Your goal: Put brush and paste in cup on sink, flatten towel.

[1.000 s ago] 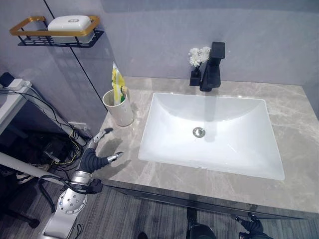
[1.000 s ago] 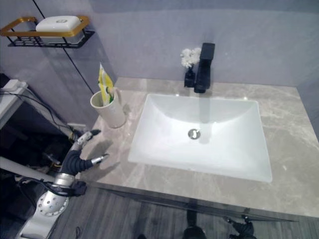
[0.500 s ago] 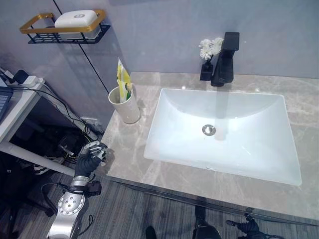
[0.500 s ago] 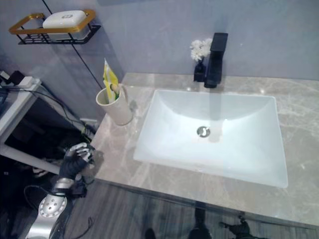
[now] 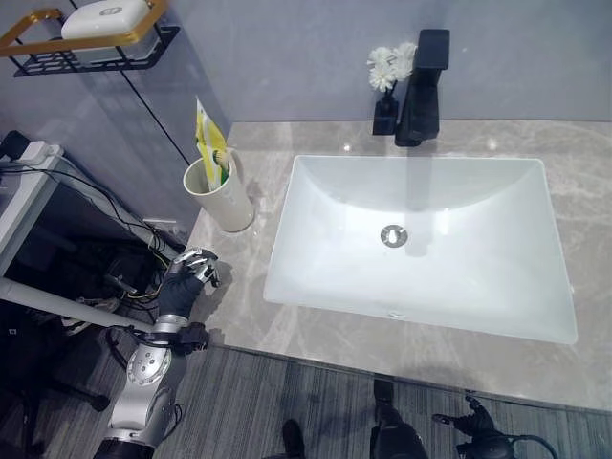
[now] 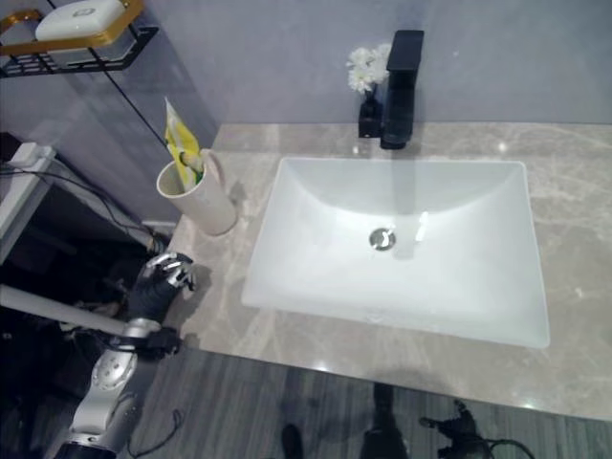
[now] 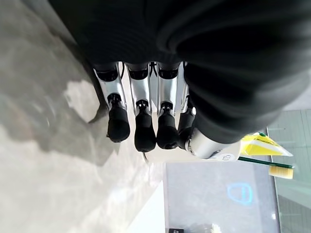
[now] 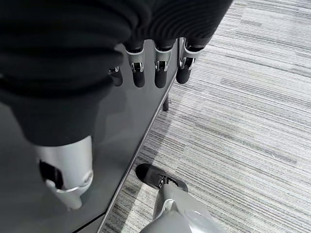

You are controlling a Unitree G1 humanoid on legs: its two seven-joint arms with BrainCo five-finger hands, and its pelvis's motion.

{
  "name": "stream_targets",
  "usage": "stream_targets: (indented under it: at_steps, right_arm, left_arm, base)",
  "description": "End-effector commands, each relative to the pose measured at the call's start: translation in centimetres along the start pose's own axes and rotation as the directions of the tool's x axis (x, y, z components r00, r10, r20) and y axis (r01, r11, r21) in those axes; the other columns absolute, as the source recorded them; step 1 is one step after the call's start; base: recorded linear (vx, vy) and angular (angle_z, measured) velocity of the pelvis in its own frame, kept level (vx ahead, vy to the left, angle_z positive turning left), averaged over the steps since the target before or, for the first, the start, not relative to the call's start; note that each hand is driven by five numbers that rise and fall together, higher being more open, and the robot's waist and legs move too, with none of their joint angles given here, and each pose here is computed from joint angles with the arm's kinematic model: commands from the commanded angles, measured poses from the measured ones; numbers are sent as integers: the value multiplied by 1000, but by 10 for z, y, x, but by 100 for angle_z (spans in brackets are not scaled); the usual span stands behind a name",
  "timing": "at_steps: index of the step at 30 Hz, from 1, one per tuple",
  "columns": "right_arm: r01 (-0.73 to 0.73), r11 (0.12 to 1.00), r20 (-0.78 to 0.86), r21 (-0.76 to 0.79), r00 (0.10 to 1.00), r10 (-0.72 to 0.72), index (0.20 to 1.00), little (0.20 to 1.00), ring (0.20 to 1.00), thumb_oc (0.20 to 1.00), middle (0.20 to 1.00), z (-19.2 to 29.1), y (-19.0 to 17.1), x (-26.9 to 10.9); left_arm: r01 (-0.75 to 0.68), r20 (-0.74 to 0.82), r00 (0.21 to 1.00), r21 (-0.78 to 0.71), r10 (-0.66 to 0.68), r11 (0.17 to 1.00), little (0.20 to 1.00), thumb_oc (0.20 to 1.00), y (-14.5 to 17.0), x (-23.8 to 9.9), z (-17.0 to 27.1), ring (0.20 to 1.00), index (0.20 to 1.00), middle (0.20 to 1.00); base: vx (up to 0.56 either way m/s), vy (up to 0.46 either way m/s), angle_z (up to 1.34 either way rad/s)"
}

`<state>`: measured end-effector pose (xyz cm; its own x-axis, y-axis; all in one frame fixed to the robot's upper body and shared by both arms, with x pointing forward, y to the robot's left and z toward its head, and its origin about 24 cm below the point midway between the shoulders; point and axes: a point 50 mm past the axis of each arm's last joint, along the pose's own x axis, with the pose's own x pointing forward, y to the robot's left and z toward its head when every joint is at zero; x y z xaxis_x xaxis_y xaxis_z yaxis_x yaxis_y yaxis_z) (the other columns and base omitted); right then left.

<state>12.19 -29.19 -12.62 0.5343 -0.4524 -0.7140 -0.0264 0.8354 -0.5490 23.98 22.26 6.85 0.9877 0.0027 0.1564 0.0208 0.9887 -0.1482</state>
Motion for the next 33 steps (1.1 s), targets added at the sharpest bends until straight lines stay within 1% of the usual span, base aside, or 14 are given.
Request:
stream_targets:
  at_steps: [1,9,13,17,21,33]
  right_arm:
    - [10,1000,27,-17,1000,-10,1000,1000,1000,1000,1000,11,-1,3]
    - [7,1000,1,11,1000,-7,1000,1000,1000,1000,1000,4,1,1]
    - [-4,1000,54,18,999,3,1000,1000,1000,1000,1000,12,3,1]
    - [-4,1000,54,18,999,3,1000,1000,1000,1000,1000,12,3,1]
    - [-13,1000,85,14,996,12,1000,1000,1000,1000,1000,19,4,1]
    - [7,1000,113,16,994,-9,1000,1000,1000,1000,1000,29,-2,3]
  left_arm:
    - [-25,31,999,-11,26,1000,200,200,8,2,7,200,200,200]
    - [-77,41,996,20,76,997,200,200,19,4,10,200,200,200]
    - [-107,62,993,20,106,994,200,200,24,8,14,200,200,200]
    - [-107,62,993,20,106,994,200,200,24,8,14,200,200,200]
    - [-110,120,987,59,102,992,200,200,29,21,32,200,200,200]
    - [-135,172,977,61,123,989,200,200,32,39,45,200,200,200]
  base:
    - [27,-15,-7]
    - [6,-5,-2]
    - [-10,-4,-4]
    - [-4,-2,-7]
    - [-21,-27,-2]
    - [-4,-9,-4]
